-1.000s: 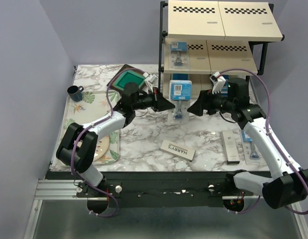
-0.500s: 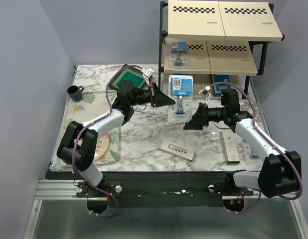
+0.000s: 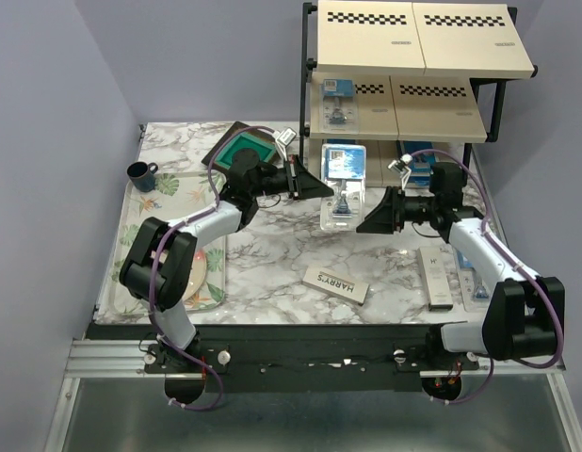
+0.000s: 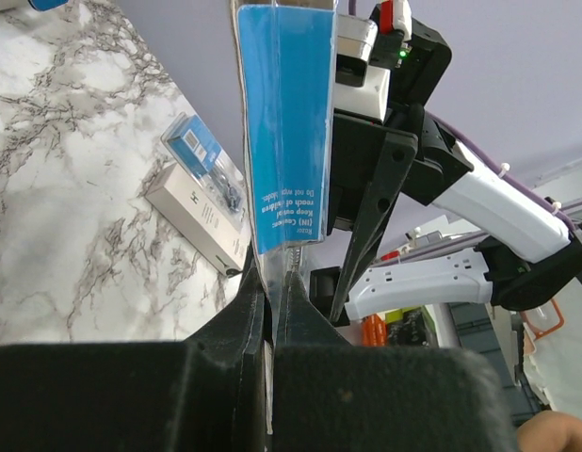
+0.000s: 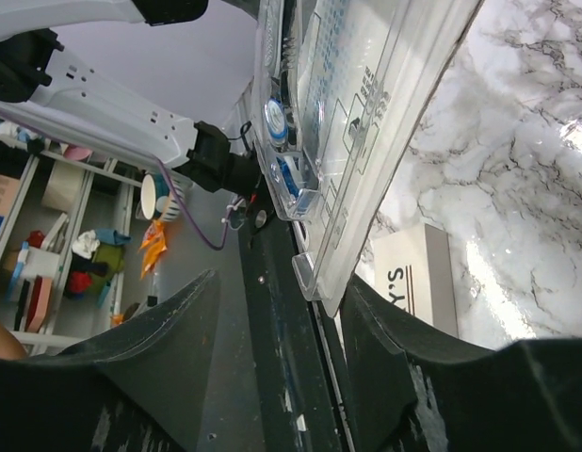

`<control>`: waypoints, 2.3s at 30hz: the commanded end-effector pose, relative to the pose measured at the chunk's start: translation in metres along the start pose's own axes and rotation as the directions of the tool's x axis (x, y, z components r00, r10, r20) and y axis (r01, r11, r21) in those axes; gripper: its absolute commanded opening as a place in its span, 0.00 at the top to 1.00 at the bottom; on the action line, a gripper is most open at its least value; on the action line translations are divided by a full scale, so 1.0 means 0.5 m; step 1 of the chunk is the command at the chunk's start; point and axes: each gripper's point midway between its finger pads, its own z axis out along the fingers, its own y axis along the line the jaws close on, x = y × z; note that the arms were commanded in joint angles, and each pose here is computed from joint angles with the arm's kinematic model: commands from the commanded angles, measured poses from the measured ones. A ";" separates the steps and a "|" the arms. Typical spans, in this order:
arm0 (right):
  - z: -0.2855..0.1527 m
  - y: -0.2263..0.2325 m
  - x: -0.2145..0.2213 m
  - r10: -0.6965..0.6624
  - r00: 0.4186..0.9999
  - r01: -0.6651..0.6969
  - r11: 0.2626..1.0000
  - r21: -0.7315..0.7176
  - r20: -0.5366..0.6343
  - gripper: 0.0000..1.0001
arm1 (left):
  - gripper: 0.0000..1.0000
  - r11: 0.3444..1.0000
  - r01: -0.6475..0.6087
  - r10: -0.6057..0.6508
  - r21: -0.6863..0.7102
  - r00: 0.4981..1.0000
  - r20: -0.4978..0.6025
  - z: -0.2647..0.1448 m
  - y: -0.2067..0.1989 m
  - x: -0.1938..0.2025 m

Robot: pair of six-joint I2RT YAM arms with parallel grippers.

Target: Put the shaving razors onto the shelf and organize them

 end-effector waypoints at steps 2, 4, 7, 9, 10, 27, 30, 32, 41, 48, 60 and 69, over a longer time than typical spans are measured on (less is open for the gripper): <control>0.000 0.008 0.015 0.008 1.000 -0.008 1.000 -0.023 0.003 0.39 | 1.00 0.999 -0.031 0.031 0.027 0.999 0.019 0.007 -0.016 -0.025; -0.001 0.009 0.016 0.043 0.999 -0.043 0.999 -0.014 0.017 0.41 | 1.00 0.999 -0.027 0.027 0.024 0.999 0.019 0.008 -0.013 -0.026; 0.002 -0.003 0.021 0.063 0.997 -0.064 0.998 0.003 0.041 0.48 | 1.00 1.000 -0.021 0.021 0.019 1.000 0.016 0.009 -0.006 -0.022; 0.003 -0.010 0.020 0.061 0.997 -0.062 0.998 0.017 0.055 0.52 | 1.00 1.000 -0.021 0.020 0.016 1.000 0.016 0.010 -0.002 -0.022; 0.004 -0.010 0.018 0.081 0.995 -0.082 0.996 0.017 0.059 0.53 | 1.00 1.000 -0.019 0.019 0.014 1.000 0.013 0.011 0.001 -0.019; 0.007 -0.017 -0.017 0.094 0.993 -0.097 0.995 0.033 0.077 0.77 | 1.00 1.000 -0.003 0.004 -0.027 0.999 0.040 0.014 0.025 -0.025; -0.001 -0.005 -0.021 0.089 0.994 -0.091 0.995 0.039 0.066 0.89 | 0.82 0.997 -0.056 0.058 -0.048 0.997 0.047 0.009 0.018 -0.034; -0.015 -0.001 -0.027 0.114 0.991 -0.118 0.992 0.046 0.072 0.92 | 0.67 0.990 -0.138 0.138 -0.027 0.990 0.022 -0.002 -0.001 -0.034; -0.096 -0.030 -0.157 0.073 0.981 -0.092 0.991 0.100 0.177 0.99 | 0.59 0.956 -0.283 0.283 -0.076 0.959 -0.017 -0.070 -0.016 -0.064; -0.134 -0.080 -0.228 0.088 0.972 -0.112 0.988 0.103 0.217 0.99 | 0.59 0.935 -0.339 0.337 -0.110 0.941 -0.032 -0.100 -0.010 -0.094; -0.173 -0.163 -0.313 0.228 0.951 -0.238 0.971 0.025 0.211 0.99 | 0.58 0.927 -0.353 0.343 -0.128 0.935 -0.088 -0.117 0.018 -0.053; -0.210 -0.200 -0.339 0.316 0.923 -0.319 0.947 -0.024 0.220 0.99 | 0.58 0.920 -0.370 0.359 -0.134 0.928 -0.097 -0.114 0.029 -0.060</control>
